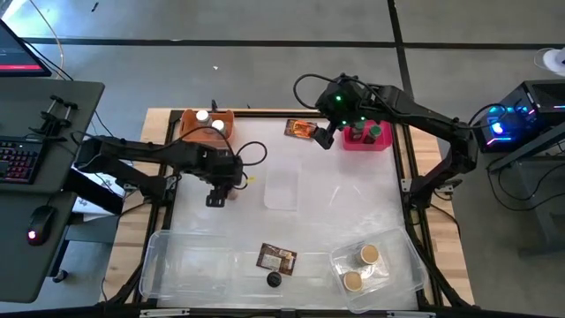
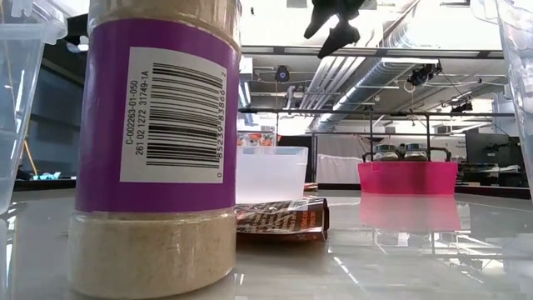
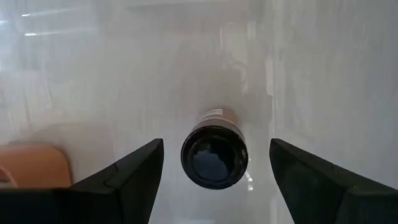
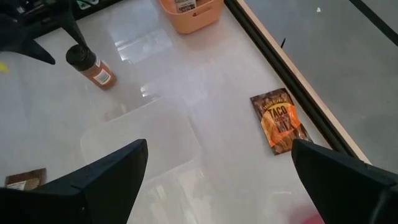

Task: Sort spices by type
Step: Put the top black seasoning bottle into the top transparent bin

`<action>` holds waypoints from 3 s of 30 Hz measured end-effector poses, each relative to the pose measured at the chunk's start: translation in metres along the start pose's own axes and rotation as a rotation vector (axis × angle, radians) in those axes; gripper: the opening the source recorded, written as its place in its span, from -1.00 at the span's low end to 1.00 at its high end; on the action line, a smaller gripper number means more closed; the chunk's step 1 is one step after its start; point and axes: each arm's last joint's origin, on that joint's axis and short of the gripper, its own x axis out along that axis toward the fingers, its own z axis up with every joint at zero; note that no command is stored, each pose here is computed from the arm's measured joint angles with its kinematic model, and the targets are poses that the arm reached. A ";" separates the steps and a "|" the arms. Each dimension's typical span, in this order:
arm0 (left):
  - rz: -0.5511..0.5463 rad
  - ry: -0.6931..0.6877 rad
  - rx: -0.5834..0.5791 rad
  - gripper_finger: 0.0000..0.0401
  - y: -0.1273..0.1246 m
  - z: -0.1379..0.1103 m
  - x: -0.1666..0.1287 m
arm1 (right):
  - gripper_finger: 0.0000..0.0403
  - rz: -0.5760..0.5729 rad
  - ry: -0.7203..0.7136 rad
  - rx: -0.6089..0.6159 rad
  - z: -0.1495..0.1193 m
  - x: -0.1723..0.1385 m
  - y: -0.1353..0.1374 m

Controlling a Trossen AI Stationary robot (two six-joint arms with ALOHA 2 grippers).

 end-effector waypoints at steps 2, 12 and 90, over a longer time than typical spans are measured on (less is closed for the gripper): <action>-0.015 0.001 0.009 0.39 0.001 0.000 0.001 | 0.95 0.000 0.001 0.001 0.000 0.000 0.000; -0.024 0.054 0.054 0.39 -0.004 -0.013 0.027 | 0.95 -0.001 0.002 0.004 0.000 0.000 0.000; -0.497 -2.559 0.239 -0.21 0.082 -0.024 -0.274 | 0.95 -0.087 -0.028 0.112 -0.003 -0.020 -0.023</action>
